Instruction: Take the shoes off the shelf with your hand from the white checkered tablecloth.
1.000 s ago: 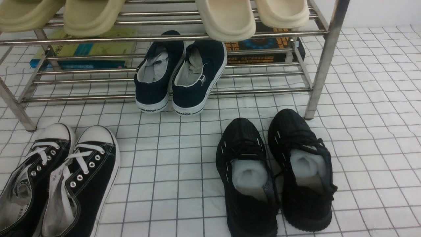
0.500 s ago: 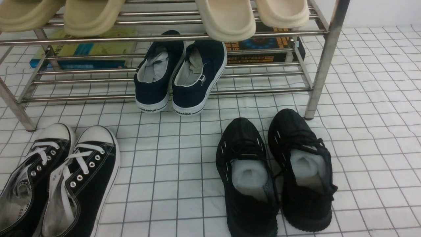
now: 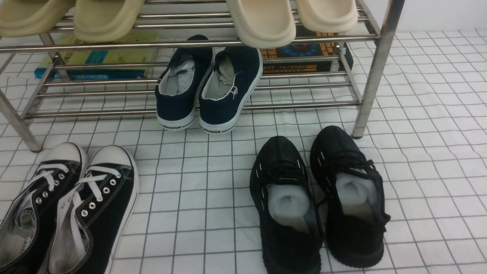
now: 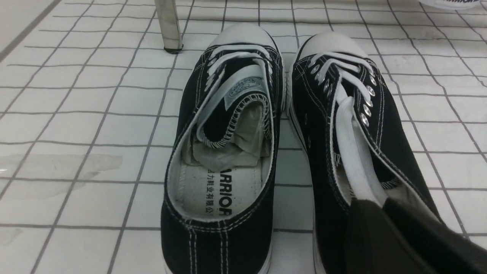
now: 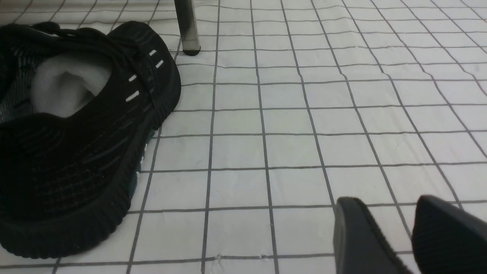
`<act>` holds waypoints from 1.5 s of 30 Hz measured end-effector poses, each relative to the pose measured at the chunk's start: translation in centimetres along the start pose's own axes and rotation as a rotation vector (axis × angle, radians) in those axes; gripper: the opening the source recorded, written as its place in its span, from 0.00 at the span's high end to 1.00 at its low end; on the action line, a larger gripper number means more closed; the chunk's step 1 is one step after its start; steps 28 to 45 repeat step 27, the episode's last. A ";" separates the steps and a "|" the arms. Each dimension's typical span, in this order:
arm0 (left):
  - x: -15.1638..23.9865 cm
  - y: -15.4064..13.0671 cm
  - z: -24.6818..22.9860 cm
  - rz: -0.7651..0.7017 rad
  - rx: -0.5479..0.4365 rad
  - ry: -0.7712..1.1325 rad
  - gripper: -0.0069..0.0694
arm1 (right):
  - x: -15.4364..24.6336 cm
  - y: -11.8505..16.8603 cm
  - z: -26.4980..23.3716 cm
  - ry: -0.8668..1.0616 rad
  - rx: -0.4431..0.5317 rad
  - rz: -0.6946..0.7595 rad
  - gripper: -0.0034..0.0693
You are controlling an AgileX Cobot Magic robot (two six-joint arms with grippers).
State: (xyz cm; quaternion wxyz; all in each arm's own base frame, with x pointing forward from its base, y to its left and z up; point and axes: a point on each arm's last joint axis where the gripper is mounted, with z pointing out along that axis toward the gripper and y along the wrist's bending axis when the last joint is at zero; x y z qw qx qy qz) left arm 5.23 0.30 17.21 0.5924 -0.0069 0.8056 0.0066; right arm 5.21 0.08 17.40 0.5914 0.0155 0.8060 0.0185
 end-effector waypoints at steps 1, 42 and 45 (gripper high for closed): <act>0.0 0.0 0.0 0.001 0.000 0.000 0.81 | 0.0 0.0 0.0 0.000 0.000 0.000 0.62; 0.0 0.0 0.0 0.001 0.000 0.000 0.79 | 0.0 0.0 0.0 0.000 0.000 0.000 0.62; 0.0 0.0 0.0 0.001 0.000 0.000 0.79 | 0.0 0.0 0.0 0.000 0.000 0.000 0.62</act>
